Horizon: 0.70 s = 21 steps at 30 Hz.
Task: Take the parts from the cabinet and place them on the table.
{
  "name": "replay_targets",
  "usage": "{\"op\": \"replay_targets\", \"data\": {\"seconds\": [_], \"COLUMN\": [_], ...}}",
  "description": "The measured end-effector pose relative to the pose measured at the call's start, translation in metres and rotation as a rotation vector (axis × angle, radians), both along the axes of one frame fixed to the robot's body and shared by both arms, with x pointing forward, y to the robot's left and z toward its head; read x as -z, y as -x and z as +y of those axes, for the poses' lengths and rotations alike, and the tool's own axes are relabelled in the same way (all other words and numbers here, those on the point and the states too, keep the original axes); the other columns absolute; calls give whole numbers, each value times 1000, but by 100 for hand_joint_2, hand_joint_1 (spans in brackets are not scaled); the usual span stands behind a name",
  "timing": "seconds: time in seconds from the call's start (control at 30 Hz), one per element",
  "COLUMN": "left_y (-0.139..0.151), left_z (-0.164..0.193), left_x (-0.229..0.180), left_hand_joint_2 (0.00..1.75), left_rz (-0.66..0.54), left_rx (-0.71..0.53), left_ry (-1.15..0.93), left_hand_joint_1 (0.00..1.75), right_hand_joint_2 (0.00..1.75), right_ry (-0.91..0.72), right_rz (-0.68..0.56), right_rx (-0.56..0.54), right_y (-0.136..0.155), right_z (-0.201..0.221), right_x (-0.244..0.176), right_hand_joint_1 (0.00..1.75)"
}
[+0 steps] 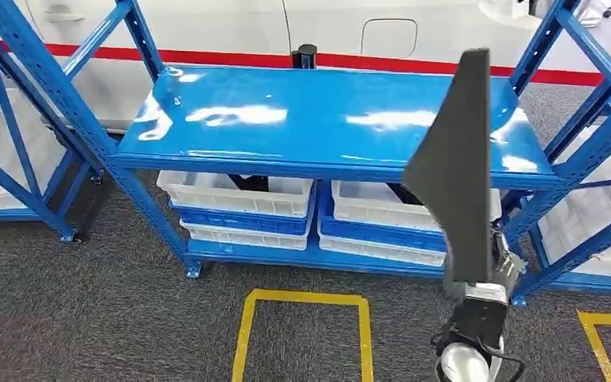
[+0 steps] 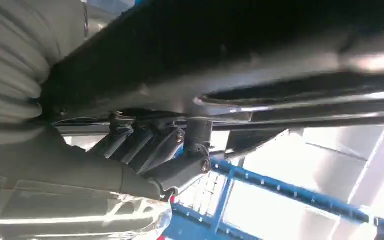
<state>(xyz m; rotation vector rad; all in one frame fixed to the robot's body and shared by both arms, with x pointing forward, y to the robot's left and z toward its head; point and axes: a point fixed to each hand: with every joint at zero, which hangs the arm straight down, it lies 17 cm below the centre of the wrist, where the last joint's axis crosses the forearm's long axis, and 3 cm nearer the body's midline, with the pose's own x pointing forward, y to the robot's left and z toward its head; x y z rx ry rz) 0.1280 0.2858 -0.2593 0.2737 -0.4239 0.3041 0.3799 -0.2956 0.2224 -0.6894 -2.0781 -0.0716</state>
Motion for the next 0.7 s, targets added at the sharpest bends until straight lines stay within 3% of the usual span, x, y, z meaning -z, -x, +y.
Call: {"op": "replay_targets", "data": {"seconds": [0.3,0.7], "left_y": [-23,-27], "left_z": [3,-12], "left_x": [-3,-1], "left_hand_joint_2": [175,175], "left_rz": [-11,22], "left_rx": [119,192], "left_ry": [-19,-1], "left_hand_joint_1": [0,0], "right_hand_joint_2": [175,175], "right_ry": [10,29], "right_rz": [-9,-15], "right_rx": [110,96], "right_y": [16,12], "right_z": [-54,-59], "right_x": [2,-3], "right_hand_joint_1": [175,175]}}
